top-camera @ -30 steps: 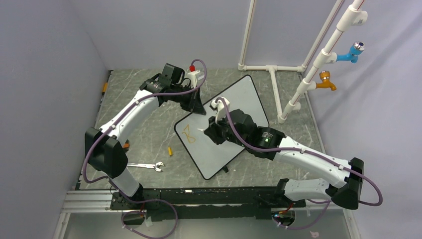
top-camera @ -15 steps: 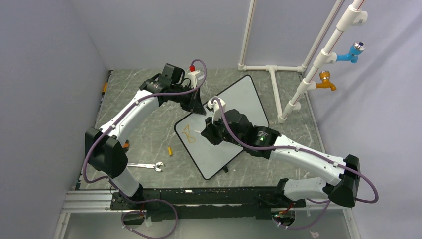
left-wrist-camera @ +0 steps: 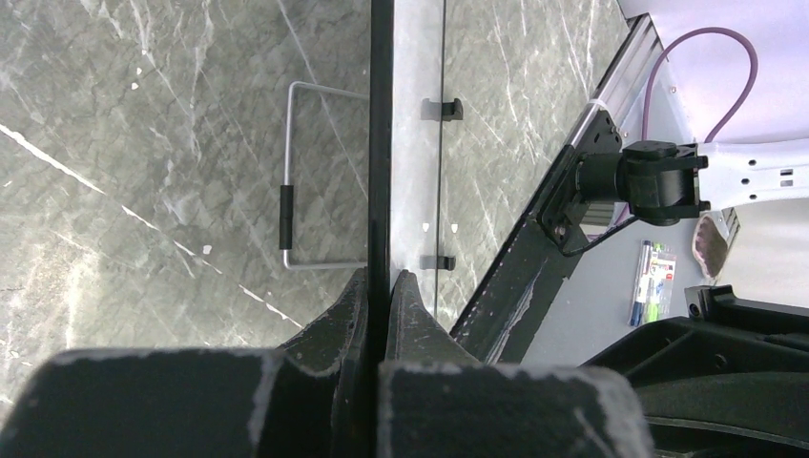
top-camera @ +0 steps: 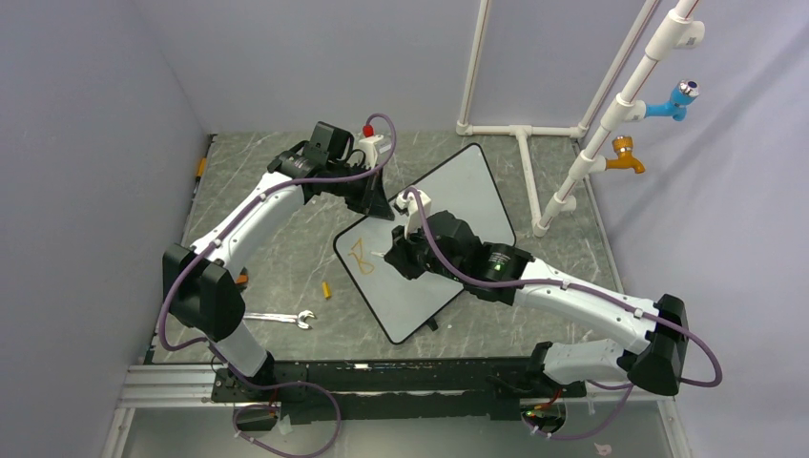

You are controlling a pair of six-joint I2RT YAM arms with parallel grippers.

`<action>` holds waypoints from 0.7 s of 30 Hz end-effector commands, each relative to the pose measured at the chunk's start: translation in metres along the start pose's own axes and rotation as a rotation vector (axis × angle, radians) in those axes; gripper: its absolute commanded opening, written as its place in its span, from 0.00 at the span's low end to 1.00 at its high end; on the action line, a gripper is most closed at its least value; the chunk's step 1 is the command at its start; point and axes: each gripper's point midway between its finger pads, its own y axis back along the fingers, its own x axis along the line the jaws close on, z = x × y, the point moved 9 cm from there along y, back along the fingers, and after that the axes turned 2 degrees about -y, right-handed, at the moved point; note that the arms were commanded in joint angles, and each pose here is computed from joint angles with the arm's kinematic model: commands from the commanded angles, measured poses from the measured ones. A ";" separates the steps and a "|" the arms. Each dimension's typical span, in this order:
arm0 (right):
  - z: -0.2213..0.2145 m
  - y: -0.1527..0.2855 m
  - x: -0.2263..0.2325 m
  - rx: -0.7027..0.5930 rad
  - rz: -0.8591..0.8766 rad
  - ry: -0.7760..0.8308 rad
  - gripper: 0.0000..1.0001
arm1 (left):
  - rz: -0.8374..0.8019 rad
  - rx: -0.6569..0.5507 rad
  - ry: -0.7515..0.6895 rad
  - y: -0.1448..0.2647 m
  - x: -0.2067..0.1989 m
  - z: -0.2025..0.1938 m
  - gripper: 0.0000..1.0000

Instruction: Write a sentence on the whiteboard

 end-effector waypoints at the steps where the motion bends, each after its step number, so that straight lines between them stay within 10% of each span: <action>1: 0.000 -0.005 -0.007 -0.007 -0.081 -0.013 0.00 | 0.219 -0.026 -0.118 0.011 0.019 0.005 0.00; 21: 0.027 -0.006 -0.001 -0.042 -0.108 0.013 0.00 | 0.216 -0.021 -0.119 0.009 0.018 0.004 0.00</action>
